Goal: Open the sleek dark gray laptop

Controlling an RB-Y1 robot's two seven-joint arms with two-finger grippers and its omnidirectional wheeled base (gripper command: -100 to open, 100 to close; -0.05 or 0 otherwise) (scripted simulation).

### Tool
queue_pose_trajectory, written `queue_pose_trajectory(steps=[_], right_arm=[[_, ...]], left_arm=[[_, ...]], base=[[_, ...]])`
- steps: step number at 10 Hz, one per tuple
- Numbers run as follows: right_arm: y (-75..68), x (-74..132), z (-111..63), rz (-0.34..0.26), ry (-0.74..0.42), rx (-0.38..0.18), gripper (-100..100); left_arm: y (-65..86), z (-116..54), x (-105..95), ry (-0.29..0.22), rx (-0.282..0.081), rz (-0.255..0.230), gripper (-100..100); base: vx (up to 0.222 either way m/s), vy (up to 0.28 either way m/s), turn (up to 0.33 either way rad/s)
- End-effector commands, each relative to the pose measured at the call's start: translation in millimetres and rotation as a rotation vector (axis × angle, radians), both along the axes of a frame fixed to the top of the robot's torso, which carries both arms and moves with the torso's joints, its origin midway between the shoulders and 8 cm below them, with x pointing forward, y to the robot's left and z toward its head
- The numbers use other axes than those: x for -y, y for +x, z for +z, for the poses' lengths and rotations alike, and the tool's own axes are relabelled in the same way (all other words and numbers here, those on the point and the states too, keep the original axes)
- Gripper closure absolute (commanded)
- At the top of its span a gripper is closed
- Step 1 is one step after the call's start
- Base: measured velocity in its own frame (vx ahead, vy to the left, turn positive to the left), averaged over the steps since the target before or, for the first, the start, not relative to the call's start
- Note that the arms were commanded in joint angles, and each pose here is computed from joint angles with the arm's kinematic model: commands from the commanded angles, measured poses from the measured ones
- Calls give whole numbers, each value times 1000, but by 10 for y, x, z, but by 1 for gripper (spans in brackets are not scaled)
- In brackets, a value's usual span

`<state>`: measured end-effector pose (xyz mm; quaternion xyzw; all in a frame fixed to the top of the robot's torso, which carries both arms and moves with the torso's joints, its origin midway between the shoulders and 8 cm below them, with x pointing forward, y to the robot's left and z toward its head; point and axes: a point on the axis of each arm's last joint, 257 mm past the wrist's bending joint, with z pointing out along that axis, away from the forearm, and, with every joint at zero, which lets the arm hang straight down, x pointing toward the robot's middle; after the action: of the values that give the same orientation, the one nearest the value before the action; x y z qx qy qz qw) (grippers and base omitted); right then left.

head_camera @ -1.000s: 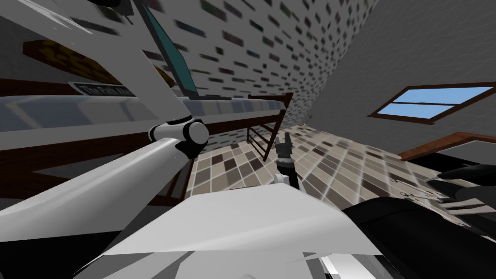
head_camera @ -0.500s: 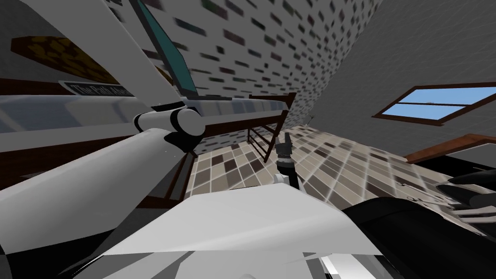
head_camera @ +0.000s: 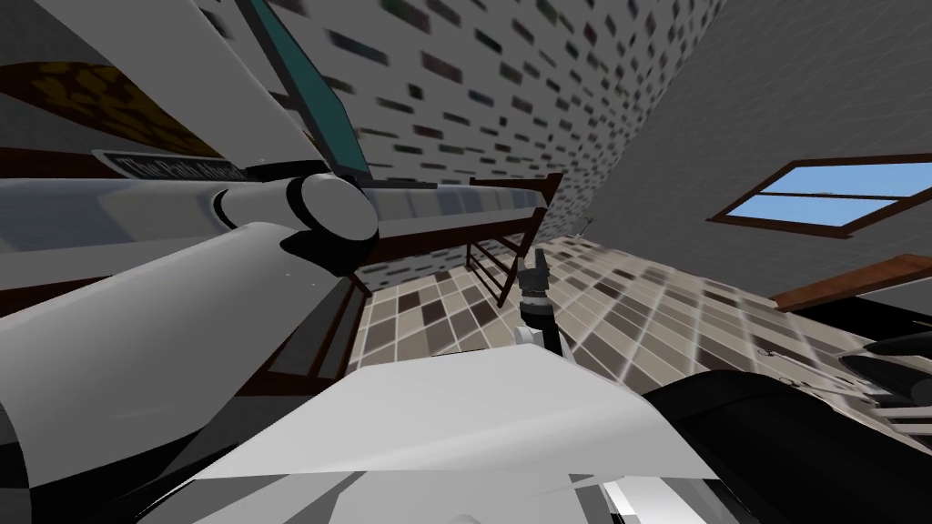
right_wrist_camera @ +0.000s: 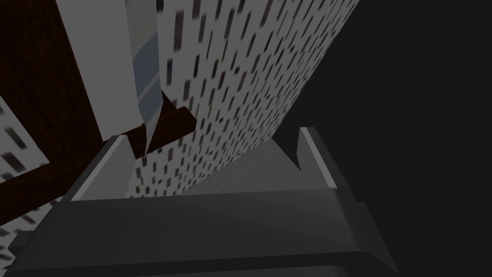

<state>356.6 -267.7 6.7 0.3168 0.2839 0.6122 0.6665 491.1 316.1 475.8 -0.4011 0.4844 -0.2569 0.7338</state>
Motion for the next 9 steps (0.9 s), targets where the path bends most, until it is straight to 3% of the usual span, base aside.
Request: queue_pose_trajectory(steps=[1,7,8,9], right_arm=[[0,0,0,0,0,0,0],[0,0,0,0,0,0,0],[0,0,0,0,0,0,0],[0,0,0,0,0,0,0]], left_arm=[[-47,-4,9,-20,-72,-14,-100],[-119,-104,36,-53,-198,-44,-100],[-109,-91,35,-50,-186,-41,-100],[-79,29,-17,-45,-162,-30,-100]], base=[[84,8,39],[61,9,22],[21,6,3],[-81,20,-321]])
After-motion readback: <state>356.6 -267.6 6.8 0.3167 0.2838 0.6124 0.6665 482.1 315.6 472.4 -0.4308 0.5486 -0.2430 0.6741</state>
